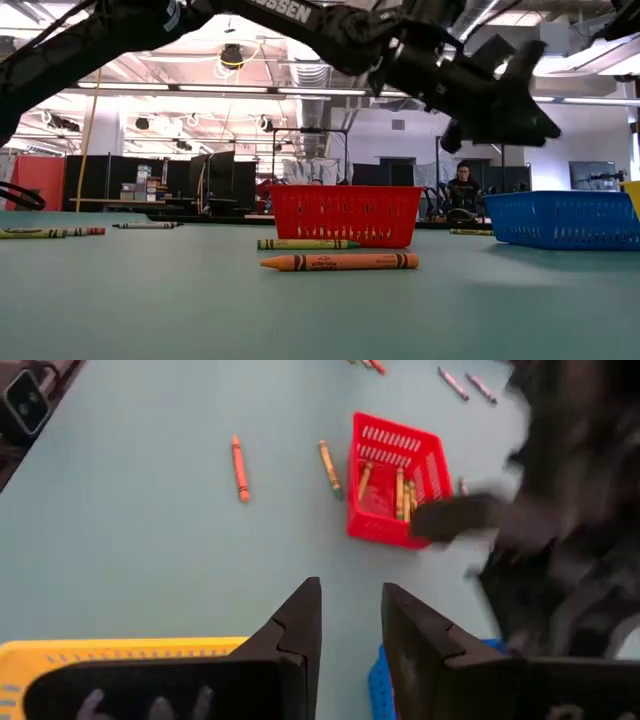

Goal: Sort crayons
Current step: Put the black crayon into the yellow basket

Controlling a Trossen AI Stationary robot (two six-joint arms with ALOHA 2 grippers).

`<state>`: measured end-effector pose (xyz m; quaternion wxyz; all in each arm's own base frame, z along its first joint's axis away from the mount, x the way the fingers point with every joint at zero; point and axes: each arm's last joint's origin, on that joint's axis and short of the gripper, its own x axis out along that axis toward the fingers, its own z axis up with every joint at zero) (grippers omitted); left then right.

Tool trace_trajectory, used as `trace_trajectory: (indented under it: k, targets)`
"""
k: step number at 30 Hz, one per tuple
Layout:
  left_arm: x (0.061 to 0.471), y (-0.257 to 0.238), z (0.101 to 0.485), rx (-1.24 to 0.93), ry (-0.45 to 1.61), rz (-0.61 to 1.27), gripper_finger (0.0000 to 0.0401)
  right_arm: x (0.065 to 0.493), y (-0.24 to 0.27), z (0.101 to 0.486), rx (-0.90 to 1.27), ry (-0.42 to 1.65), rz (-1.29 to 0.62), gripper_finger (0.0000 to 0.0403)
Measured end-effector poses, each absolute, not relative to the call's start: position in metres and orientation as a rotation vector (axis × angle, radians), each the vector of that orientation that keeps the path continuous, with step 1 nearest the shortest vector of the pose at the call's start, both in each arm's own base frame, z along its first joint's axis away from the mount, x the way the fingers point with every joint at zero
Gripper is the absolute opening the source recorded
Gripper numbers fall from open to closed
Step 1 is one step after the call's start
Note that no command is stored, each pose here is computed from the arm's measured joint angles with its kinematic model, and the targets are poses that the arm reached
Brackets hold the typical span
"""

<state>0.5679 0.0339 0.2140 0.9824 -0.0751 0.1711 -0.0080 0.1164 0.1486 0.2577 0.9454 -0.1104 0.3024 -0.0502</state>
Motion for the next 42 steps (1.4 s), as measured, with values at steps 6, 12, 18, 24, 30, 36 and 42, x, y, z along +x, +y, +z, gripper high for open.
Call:
trace_trajectory:
  k: [6, 12, 18, 24, 30, 36, 42]
  targets:
    - [0.519, 0.058, 0.262, -0.096, 0.671, 0.054, 0.0126, 0.122, 0.144, 0.258, -0.212, 0.624, -0.138, 0.0101]
    - [0.443, 0.063, 0.315, 0.109, 1.050, 0.279, 0.0121, 0.139, 0.129, 0.258, -0.206, 0.629, -0.242, 0.0101]
    - [0.386, 0.078, 0.353, 0.212, 1.100, 0.391, 0.0117, 0.168, 0.104, 0.262, -0.157, 0.629, -0.362, 0.0101]
    - [0.316, 0.095, 0.368, 0.117, 1.047, 0.419, 0.0117, 0.201, 0.077, 0.268, -0.085, 0.646, -0.261, 0.0101]
    - [0.249, 0.095, 0.340, 0.041, 0.925, 0.505, 0.0117, 0.231, 0.057, 0.266, -0.048, 0.628, -0.135, 0.0101]
    - [0.197, 0.080, 0.292, -0.095, 0.953, 0.570, 0.0117, 0.250, 0.050, 0.250, -0.031, 0.670, -0.138, 0.0101]
    - [0.171, 0.070, 0.247, -0.219, 1.024, 0.614, 0.0117, 0.270, 0.049, 0.234, -0.039, 0.668, -0.146, 0.0101]
